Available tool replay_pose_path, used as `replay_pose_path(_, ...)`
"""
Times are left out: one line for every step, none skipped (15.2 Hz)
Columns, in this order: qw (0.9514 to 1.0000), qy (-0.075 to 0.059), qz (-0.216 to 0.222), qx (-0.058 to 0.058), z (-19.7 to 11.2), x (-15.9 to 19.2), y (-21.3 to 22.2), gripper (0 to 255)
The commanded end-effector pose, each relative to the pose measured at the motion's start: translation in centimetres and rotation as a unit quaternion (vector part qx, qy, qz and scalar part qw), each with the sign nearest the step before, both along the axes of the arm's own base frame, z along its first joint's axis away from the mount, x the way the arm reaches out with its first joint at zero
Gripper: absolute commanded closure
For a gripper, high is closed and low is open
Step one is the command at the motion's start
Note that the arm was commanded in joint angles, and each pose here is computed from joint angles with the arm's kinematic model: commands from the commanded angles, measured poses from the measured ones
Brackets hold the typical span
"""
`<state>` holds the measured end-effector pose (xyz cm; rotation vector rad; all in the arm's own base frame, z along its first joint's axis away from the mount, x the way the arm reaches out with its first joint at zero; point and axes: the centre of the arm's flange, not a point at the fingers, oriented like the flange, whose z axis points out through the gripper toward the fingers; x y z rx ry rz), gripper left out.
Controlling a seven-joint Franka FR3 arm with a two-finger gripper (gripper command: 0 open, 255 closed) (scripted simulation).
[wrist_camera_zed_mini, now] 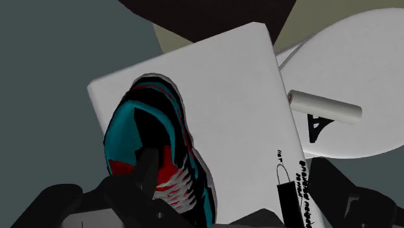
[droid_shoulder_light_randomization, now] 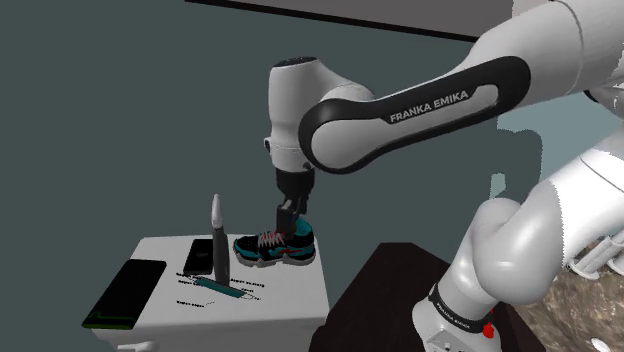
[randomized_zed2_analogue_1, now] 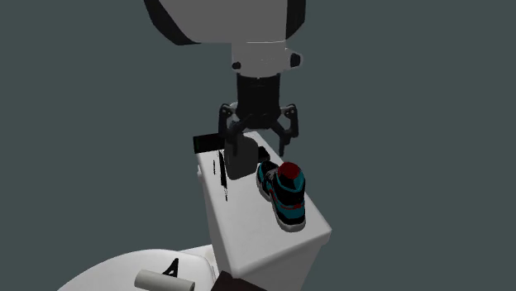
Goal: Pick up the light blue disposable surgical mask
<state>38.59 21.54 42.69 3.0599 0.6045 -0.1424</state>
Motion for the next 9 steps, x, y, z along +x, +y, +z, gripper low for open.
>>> replay_pose_path(0.9999,-0.004,0.014,-0.003,-1.6,0.8,2.3,0)
replay_pose_path(0.9997,-0.006,0.021,-0.004,-2.4,1.3,3.4,0)
replay_pose_path(0.9995,-0.008,0.028,-0.006,-3.1,1.7,4.4,0)
replay_pose_path(0.9993,-0.01,0.036,-0.008,-3.8,2.1,5.5,0)
replay_pose_path(0.999,-0.012,0.043,-0.01,-4.6,2.4,6.5,0)
replay_pose_path(0.9986,-0.014,0.05,-0.012,-5.3,2.8,7.6,0)
replay_pose_path(0.9982,-0.015,0.057,-0.014,-6.1,3.2,8.7,0)
replay_pose_path(0.9977,-0.017,0.064,-0.016,-6.8,3.5,9.7,0)
replay_pose_path(0.9972,-0.019,0.071,-0.017,-7.6,3.9,10.8,0)
